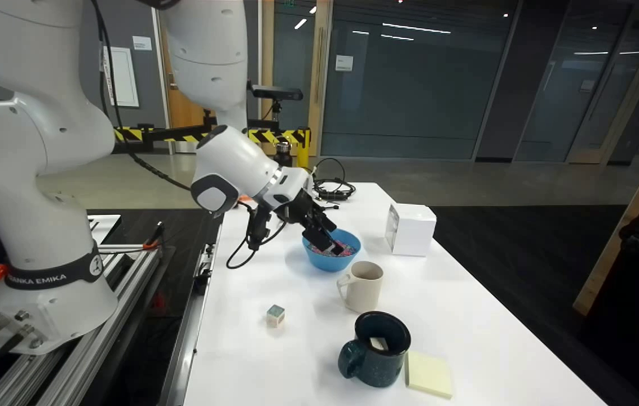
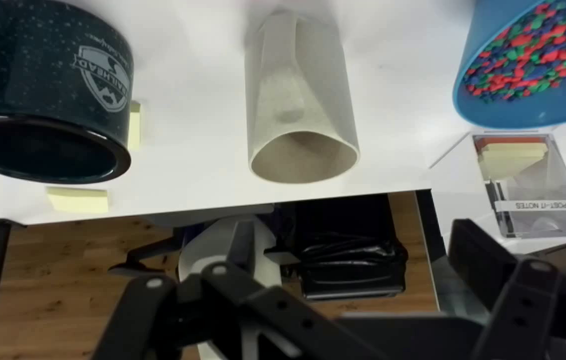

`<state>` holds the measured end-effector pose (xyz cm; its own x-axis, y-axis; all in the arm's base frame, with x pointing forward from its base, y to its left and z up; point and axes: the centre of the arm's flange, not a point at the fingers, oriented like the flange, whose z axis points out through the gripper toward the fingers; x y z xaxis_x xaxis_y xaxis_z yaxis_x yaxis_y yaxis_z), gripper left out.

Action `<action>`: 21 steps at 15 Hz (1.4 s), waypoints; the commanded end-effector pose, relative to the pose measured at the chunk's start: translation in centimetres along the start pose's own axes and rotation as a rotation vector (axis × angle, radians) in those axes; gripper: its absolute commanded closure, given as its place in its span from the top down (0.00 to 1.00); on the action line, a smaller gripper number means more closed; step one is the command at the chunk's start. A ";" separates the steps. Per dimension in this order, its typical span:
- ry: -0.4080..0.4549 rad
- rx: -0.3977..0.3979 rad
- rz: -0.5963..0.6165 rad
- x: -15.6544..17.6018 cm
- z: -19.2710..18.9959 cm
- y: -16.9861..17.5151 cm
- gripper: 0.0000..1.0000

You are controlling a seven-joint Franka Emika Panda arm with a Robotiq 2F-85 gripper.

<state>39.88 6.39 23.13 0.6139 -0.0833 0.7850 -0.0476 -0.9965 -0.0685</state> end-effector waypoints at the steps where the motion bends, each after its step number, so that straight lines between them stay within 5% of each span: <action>1: 0.103 0.002 0.016 -3.8 0.8 -0.6 1.00; 8: 0.097 -0.030 0.015 -5.4 1.9 0.0 1.00; 9: 0.062 -0.029 0.004 -2.3 2.1 0.0 1.00; 21: 0.076 -0.036 0.003 -2.0 2.3 -0.1 1.00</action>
<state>40.48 6.68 20.14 0.5524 -0.0847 0.8292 -0.0781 -0.9957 -0.0497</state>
